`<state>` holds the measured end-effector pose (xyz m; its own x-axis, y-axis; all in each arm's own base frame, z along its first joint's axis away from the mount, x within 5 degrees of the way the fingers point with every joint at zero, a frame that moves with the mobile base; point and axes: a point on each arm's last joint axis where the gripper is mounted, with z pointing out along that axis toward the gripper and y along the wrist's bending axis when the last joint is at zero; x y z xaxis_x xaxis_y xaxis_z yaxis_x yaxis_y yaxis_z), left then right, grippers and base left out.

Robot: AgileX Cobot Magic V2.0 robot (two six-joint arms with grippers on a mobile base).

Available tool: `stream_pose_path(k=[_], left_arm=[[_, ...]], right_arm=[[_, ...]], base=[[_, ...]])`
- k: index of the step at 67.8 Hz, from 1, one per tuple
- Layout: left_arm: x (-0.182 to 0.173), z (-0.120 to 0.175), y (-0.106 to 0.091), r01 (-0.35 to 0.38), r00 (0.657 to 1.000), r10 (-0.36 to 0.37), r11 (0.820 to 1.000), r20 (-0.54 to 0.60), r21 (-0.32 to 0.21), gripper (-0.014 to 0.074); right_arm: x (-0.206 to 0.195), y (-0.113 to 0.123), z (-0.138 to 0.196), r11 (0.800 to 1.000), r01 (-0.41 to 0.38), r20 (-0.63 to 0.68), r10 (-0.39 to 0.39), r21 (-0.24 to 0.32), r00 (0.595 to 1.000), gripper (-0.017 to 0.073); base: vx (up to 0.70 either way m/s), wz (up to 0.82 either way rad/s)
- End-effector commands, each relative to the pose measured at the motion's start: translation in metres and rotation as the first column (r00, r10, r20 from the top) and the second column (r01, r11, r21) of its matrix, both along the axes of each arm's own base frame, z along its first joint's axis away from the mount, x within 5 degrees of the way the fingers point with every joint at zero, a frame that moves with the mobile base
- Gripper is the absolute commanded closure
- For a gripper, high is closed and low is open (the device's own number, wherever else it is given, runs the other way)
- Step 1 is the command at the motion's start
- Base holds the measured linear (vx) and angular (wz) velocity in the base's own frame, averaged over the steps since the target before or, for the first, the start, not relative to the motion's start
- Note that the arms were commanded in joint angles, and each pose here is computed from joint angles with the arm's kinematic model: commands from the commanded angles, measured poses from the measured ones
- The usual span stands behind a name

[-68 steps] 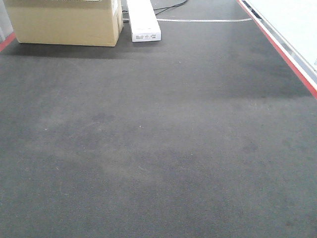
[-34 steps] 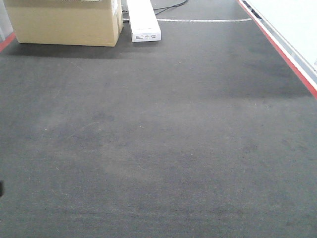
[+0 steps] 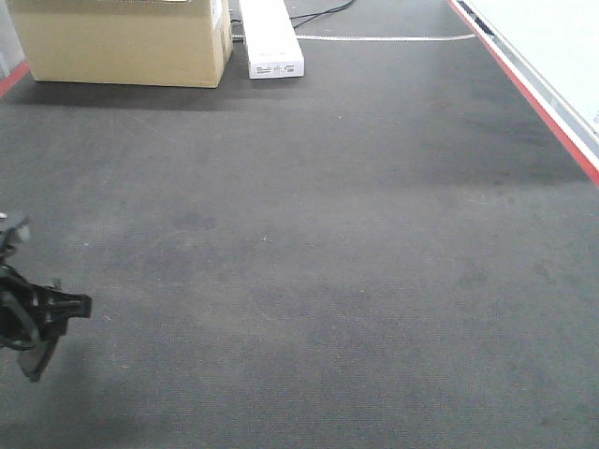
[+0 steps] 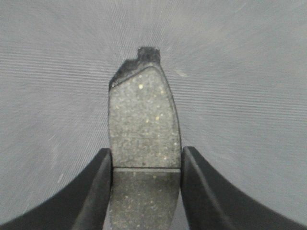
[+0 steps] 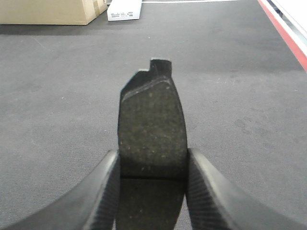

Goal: Move and align brake pads A on conveyor
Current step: 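Lower the left gripper and release its brake pad onto the belt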

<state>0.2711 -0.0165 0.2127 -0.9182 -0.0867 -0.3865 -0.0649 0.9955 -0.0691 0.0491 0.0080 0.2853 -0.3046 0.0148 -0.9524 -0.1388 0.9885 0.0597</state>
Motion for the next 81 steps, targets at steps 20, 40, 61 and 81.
stream_pose_path(k=[20, 40, 61, 81], left_arm=[[0.038, -0.023, -0.003, 0.055, 0.998, -0.054, 0.998, -0.036, 0.023, 0.0342], [0.037, -0.019, -0.003, 0.055, 0.998, -0.054, 0.998, -0.028, 0.022, 0.0061], [0.001, 0.038, -0.001, 0.066, 0.990, -0.069, 0.997, 0.122, 0.028, 0.0064], [-0.078, 0.083, 0.003, 0.060, 0.930, -0.067, 0.998, 0.361, 0.030, 0.0104]], right_arm=[[0.001, 0.000, 0.018, 1.000, 0.004, 0.121, -0.005, 0.007, 0.993, 0.0566], [0.001, 0.000, 0.018, 1.000, 0.004, 0.121, -0.005, 0.007, 0.993, 0.0566], [0.001, 0.000, 0.018, 1.000, 0.004, 0.121, -0.005, 0.007, 0.993, 0.0566], [0.001, 0.000, 0.018, 1.000, 0.004, 0.121, -0.005, 0.007, 0.993, 0.0566]], base=[[0.00, 0.00], [0.00, 0.00], [0.00, 0.00], [0.00, 0.00]])
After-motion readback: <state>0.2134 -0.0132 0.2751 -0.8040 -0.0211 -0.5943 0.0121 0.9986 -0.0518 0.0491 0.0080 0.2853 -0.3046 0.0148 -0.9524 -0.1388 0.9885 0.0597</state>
